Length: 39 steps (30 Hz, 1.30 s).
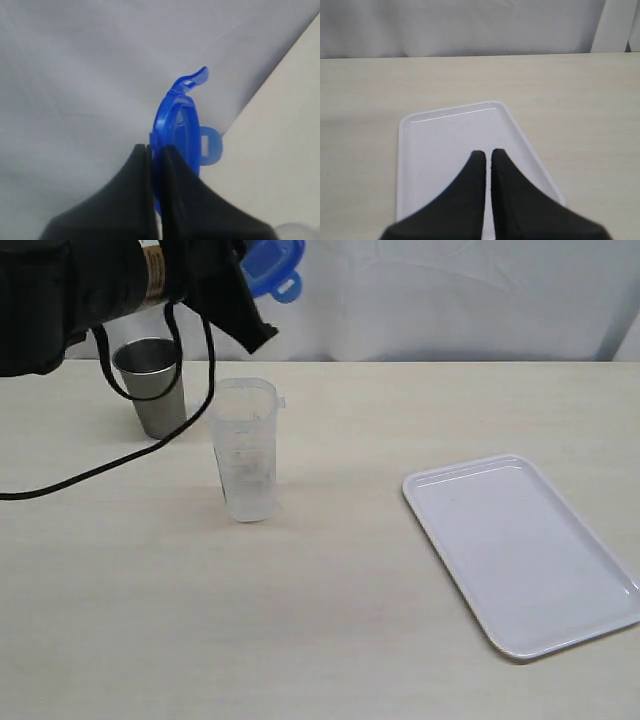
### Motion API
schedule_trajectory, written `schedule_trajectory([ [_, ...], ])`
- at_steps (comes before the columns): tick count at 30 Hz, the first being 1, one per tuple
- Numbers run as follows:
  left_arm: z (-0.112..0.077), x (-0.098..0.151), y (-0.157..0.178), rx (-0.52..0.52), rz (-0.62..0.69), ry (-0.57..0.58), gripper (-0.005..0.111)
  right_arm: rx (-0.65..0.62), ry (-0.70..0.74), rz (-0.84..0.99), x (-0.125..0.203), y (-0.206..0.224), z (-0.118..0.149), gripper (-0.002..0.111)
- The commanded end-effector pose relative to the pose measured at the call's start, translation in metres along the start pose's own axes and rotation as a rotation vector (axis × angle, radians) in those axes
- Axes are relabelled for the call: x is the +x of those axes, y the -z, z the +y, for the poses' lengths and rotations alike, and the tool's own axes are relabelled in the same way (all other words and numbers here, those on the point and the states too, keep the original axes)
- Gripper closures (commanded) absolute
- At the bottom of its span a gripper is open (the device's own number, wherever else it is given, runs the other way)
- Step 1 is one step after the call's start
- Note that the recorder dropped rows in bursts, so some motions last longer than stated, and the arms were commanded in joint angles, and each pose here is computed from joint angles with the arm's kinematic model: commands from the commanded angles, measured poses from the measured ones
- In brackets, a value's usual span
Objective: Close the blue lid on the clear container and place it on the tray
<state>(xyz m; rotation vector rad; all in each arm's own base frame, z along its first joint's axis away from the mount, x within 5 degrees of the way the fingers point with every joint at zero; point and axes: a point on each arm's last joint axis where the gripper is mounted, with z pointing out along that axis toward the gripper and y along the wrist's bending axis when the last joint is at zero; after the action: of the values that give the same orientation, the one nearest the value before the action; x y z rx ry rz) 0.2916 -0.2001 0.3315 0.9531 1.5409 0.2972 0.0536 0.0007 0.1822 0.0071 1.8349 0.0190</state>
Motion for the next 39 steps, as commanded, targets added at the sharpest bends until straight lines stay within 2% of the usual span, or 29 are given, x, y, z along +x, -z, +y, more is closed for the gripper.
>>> schedule_trajectory([
  [1,0.013,0.012,-0.007,-0.069,0.08,-0.34,0.107,-0.001,-0.004,-0.005,0.0,0.0,0.0,0.104],
  [4,0.007,0.021,-0.018,0.013,0.063,-0.484,0.107,-0.001,-0.004,-0.005,0.0,0.0,0.0,0.104],
  [7,0.0,0.031,-0.029,0.044,0.093,-0.609,0.107,-0.001,-0.004,-0.005,0.0,0.0,0.0,0.104],
  [10,-0.004,0.038,-0.035,0.042,0.134,-0.639,0.107,-0.001,-0.004,-0.005,0.0,0.0,0.0,0.104],
  [14,-0.01,0.041,-0.039,0.069,0.127,-0.644,0.107,-0.001,-0.004,-0.005,0.0,0.0,0.0,0.104],
  [17,-0.016,0.045,-0.045,0.092,0.134,-0.705,0.107,-0.001,-0.004,-0.005,0.0,0.0,0.0,0.104],
  [22,-0.019,0.052,-0.061,0.088,0.173,-0.682,0.107,-0.001,-0.004,-0.005,0.0,0.0,0.0,0.104],
  [26,-0.014,0.046,-0.065,0.061,0.166,-0.623,0.107,-0.001,-0.004,-0.005,0.0,0.0,0.0,0.104],
  [31,-0.013,0.044,-0.065,0.052,0.165,-0.616,0.107,-0.001,-0.004,-0.005,0.0,0.0,0.0,0.104],
  [34,-0.013,0.049,-0.064,0.055,0.219,-0.497,0.107,-0.001,-0.004,-0.005,0.0,0.0,0.0,0.104],
  [37,-0.014,0.052,-0.063,0.063,0.246,-0.443,0.107,-0.001,-0.004,-0.005,0.0,0.0,0.0,0.104],
  [39,-0.021,0.046,-0.061,0.075,0.242,-0.454,0.107,-0.001,-0.004,-0.005,0.0,0.0,0.0,0.104],
])
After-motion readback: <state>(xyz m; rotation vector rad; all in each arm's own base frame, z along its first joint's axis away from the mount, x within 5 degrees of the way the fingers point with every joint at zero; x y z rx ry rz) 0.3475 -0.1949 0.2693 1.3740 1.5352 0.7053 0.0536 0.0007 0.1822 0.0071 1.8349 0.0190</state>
